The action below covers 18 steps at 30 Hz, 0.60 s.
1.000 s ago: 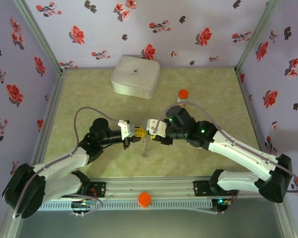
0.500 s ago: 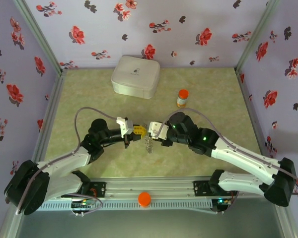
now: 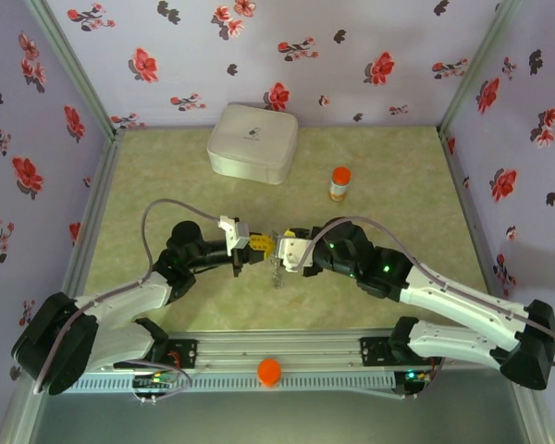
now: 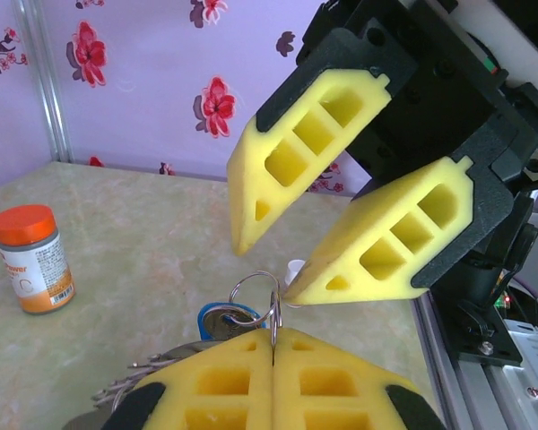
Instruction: Put the keys on the keyring
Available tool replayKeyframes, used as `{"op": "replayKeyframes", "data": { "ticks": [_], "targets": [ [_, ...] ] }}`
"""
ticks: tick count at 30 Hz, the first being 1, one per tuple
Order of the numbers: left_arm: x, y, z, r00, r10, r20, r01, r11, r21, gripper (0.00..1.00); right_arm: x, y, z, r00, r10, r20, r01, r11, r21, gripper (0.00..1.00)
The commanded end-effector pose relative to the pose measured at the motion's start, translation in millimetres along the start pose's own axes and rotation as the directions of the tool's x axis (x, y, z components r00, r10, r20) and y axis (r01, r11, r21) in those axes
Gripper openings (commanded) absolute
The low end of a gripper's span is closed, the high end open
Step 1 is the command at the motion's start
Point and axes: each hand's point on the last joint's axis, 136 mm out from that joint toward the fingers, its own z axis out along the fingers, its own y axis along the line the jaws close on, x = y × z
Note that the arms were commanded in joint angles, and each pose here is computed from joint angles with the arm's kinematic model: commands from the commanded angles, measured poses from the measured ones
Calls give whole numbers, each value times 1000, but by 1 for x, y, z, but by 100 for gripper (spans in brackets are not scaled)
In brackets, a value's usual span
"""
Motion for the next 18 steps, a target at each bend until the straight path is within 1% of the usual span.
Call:
{"op": "replayKeyframes", "data": {
  "ticks": [1,5,9,13,14,18],
  "targets": [
    [-11,-2,-1,999,26,42,-27,999,20,0,-4,-2,3,999,-43,8,43,999,14,24],
    [-11,-3,-1,999,23,39,-24,999,22,0,0,1,5,998,-60,-13,60,998,-2,15],
    [-12,-4,0,999,15,41,-16,999,33,0,2,3,5,997,-70,-15,70,998,-7,10],
    [-13,-4,0,999,15,43,-17,999,35,0,3,5,5,997,-80,-25,79,997,-12,1],
    [-14,-5,0,999,18,46,-20,999,36,0,4,6,5,996,-81,-28,81,997,-16,0],
    [-16,-3,0,998,17,55,-19,999,28,0,8,13,7,994,-96,-44,94,995,-43,0]
  ]
}}
